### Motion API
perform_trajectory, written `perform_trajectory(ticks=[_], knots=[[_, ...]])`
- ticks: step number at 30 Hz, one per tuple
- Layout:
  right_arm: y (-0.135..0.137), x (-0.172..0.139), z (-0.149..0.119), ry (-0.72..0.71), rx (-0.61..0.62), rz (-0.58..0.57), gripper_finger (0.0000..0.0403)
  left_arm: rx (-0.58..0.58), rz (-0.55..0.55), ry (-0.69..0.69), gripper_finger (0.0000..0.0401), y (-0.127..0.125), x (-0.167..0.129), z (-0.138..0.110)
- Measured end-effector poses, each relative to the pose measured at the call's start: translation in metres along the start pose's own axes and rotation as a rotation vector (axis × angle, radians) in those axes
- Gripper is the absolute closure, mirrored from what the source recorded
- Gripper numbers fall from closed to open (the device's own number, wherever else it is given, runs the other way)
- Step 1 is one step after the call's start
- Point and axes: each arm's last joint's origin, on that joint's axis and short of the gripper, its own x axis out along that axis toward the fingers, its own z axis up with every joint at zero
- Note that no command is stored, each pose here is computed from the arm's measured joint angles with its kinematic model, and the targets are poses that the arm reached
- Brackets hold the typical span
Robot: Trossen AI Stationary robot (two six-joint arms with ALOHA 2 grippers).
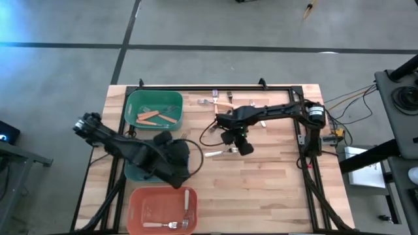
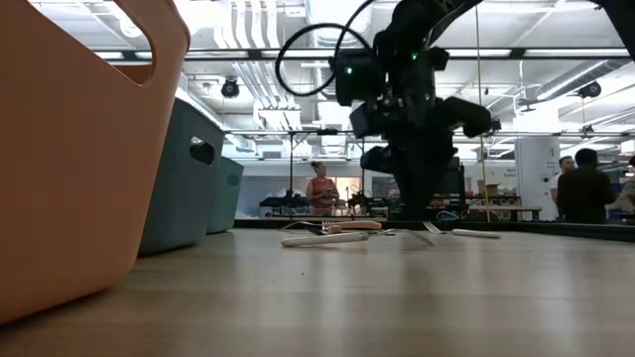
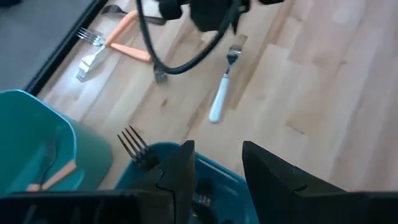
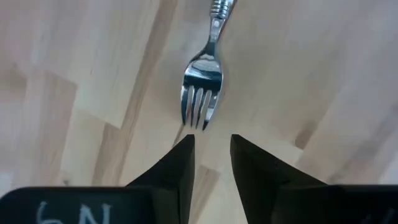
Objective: Sort silverware by color (type)
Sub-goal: Put the white fork into the orange bin
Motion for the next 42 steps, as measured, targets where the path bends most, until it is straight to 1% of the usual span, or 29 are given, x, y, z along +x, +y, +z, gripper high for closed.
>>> perform_trajectory(ticks=[4, 7, 9, 12, 15, 18, 20, 22, 25, 27, 29, 33, 36, 38, 42], knots=[[0.006, -0.012, -0.003, -0.019, 0.025, -0.018, 0.0312, 0.016, 0.046, 0.011, 0.0283, -0.004, 0.014, 0.003], [0.012, -0.016, -0.007, -0.026, 0.05, -0.025, 0.0312, 0.087, 0.071, 0.036, 0.0283, -0.014, 0.028, 0.0], [0.019, -0.015, -0.009, -0.012, 0.072, -0.034, 0.0313, 0.149, 0.089, 0.057, 0.0283, -0.021, 0.037, -0.003], [0.031, -0.009, -0.015, 0.04, 0.104, -0.078, 0.0314, 0.227, 0.12, 0.072, 0.0283, -0.029, 0.049, -0.007], [0.047, -0.001, -0.018, 0.083, 0.122, -0.106, 0.0314, 0.249, 0.151, 0.056, 0.0283, -0.033, 0.056, -0.008], [0.069, 0.004, -0.018, 0.098, 0.141, -0.137, 0.0314, 0.254, 0.14, 0.041, 0.0283, -0.036, 0.057, -0.006], [0.083, 0.007, -0.018, 0.102, 0.15, -0.198, 0.0314, 0.273, 0.118, 0.021, 0.0283, -0.039, 0.058, -0.005], [0.096, 0.008, -0.017, 0.08, 0.135, -0.298, 0.0314, 0.315, 0.1, 0.007, 0.0283, -0.042, 0.059, -0.005], [0.112, 0.013, -0.015, -0.005, 0.09, -0.468, 0.0314, 0.374, 0.072, -0.024, 0.0283, -0.046, 0.061, -0.003], [0.118, 0.016, -0.013, -0.094, 0.092, -0.521, 0.0314, 0.408, 0.06, -0.038, 0.0283, -0.049, 0.064, -0.004], [0.121, 0.019, -0.014, -0.167, 0.139, -0.524, 0.0314, 0.416, 0.051, -0.054, 0.0283, -0.05, 0.069, -0.004], [0.122, 0.03, -0.022, -0.212, 0.194, -0.526, 0.0312, 0.397, 0.042, -0.074, 0.0283, -0.05, 0.084, -0.006], [0.124, 0.039, -0.025, -0.23, 0.222, -0.518, 0.0312, 0.359, 0.004, -0.091, 0.0287, -0.05, 0.095, -0.004], [0.128, 0.047, -0.027, -0.232, 0.201, -0.53, 0.0314, 0.346, -0.028, -0.085, 0.0291, -0.049, 0.099, -0.003], [0.133, 0.055, -0.028, -0.205, 0.146, -0.638, 0.0316, 0.339, -0.047, -0.094, 0.0303, -0.048, 0.104, -0.001]])
